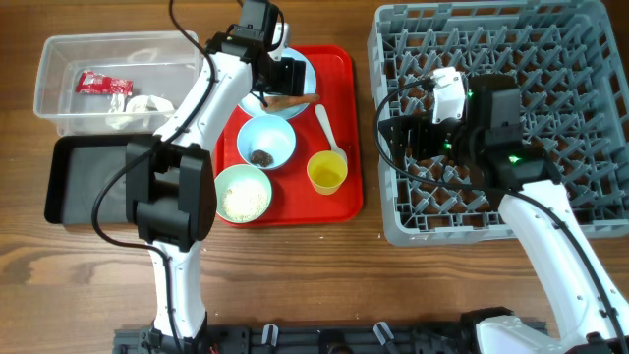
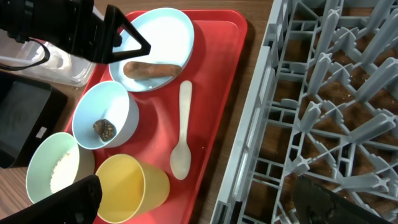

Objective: Sort waste into correct bins and load items into the dishwasher rack
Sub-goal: 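Reach the left gripper to the carrot on the white plate and grasp it, then carry the carrot with the left gripper onto the black tray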

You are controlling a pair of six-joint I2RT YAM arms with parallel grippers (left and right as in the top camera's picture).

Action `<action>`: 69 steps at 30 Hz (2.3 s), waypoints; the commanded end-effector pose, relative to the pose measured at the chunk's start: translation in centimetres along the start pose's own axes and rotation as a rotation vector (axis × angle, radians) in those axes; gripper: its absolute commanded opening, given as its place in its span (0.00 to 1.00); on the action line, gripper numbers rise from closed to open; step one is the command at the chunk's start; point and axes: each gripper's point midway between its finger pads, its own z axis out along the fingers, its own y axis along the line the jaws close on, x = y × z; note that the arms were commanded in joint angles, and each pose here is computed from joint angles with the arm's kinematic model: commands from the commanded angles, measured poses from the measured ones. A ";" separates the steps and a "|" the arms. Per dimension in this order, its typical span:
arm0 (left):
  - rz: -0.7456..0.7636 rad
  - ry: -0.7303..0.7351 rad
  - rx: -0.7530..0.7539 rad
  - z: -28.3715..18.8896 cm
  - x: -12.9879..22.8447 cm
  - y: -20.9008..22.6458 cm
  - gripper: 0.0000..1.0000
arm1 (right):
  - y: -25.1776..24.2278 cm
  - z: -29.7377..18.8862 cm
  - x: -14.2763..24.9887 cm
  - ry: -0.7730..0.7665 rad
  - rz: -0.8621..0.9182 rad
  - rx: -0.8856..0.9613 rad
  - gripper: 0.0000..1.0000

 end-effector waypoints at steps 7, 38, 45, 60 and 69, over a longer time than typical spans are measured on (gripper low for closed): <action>0.457 0.107 0.036 3.6 3.6 0.3 0.87 | 0.5 0.0 -0.6 -0.007 0.004 -0.023 1.00; -0.280 -0.349 -0.624 -29.1 1.8 8.6 0.04 | 0.5 0.0 -0.6 -0.006 0.004 -0.023 1.00; -1.299 -0.307 -0.821 -29.4 13.7 19.0 0.05 | 0.5 0.0 -0.6 -0.007 0.003 -0.023 1.00; -1.730 -0.444 -0.774 -11.6 24.6 25.0 0.22 | 0.5 0.0 -0.6 -0.006 0.005 -0.023 1.00; -1.613 -0.437 -0.754 -11.8 23.4 25.4 0.68 | 0.5 0.0 -0.6 -0.006 0.004 -0.023 1.00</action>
